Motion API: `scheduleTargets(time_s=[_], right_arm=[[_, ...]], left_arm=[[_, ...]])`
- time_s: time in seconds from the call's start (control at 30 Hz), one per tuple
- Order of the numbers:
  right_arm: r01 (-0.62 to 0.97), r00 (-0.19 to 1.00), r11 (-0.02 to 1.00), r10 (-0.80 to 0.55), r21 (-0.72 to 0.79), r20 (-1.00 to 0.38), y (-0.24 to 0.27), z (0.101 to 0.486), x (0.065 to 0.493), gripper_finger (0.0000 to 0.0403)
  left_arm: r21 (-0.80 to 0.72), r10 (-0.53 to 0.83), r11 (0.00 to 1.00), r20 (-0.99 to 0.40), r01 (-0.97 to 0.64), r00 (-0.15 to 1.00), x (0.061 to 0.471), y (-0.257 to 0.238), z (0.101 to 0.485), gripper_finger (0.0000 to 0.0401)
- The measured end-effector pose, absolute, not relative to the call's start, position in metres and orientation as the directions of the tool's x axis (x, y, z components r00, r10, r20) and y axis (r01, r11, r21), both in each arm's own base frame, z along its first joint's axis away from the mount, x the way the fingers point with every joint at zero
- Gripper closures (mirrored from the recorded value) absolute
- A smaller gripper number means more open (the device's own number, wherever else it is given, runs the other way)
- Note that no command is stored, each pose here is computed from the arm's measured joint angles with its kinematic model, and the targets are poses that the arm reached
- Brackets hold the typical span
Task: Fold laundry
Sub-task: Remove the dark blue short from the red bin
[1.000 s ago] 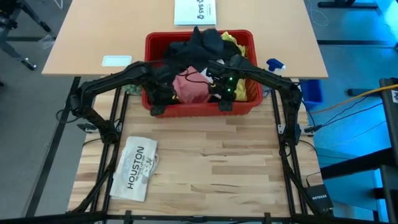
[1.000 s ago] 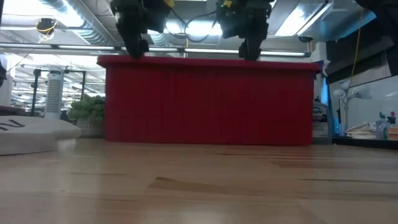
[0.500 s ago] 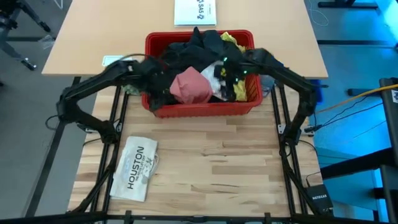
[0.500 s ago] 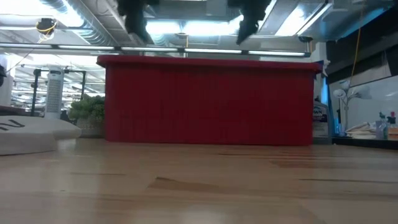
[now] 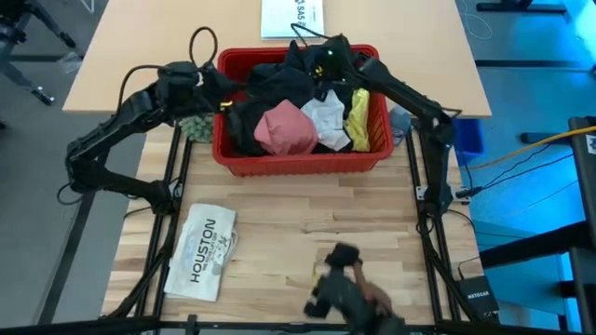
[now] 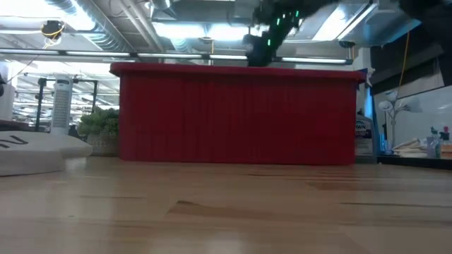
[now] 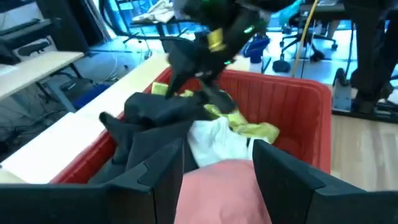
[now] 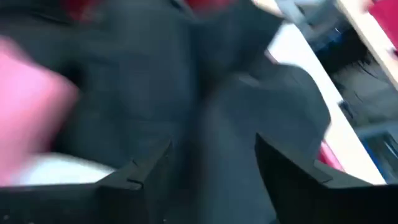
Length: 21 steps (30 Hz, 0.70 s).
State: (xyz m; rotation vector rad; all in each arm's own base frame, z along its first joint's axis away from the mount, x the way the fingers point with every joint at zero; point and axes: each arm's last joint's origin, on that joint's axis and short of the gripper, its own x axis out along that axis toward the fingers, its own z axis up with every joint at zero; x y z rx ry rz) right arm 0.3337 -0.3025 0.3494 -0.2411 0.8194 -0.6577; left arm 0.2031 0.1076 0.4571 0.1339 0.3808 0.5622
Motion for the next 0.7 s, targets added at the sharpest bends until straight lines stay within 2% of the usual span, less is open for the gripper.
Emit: scheduleTargets(time_s=[0.17,0.27,0.33,0.37,0.47,0.5,0.7], right_arm=[[0.542,0.407,0.731,-0.66,-0.415,-0.631,-0.354,0.307,0.321,0.0138],[0.642,0.372,0.698,-0.646,-0.318,-0.666,-0.368,0.286,0.318,0.0135],[0.681,0.367,0.687,-0.621,-0.255,-0.693,-0.368,0.28,0.318,0.0173],[0.682,0.383,0.697,-0.599,-0.223,-0.703,-0.367,0.279,0.319,0.021],[0.634,0.494,0.762,-0.53,-0.132,-0.69,-0.354,0.293,0.323,0.0356],[0.618,0.529,0.777,-0.524,-0.12,-0.668,-0.348,0.305,0.324,0.0376],[0.549,0.706,0.83,-0.525,-0.101,-0.475,-0.294,0.412,0.318,0.0398]], left_arm=[[0.251,0.548,0.836,-0.391,-0.487,0.739,0.206,0.115,0.447,0.0219],[0.268,0.558,0.83,-0.407,-0.49,0.723,0.204,0.119,0.445,0.0219],[0.273,0.567,0.824,-0.404,-0.497,0.718,0.203,0.121,0.445,0.0219],[0.273,0.571,0.821,-0.405,-0.502,0.714,0.203,0.123,0.445,0.0219],[0.275,0.587,0.809,-0.403,-0.519,0.702,0.2,0.127,0.445,0.0219],[0.278,0.592,0.806,-0.402,-0.523,0.698,0.199,0.129,0.445,0.0219],[0.29,0.619,0.785,-0.401,-0.547,0.675,0.194,0.136,0.445,0.0219]])
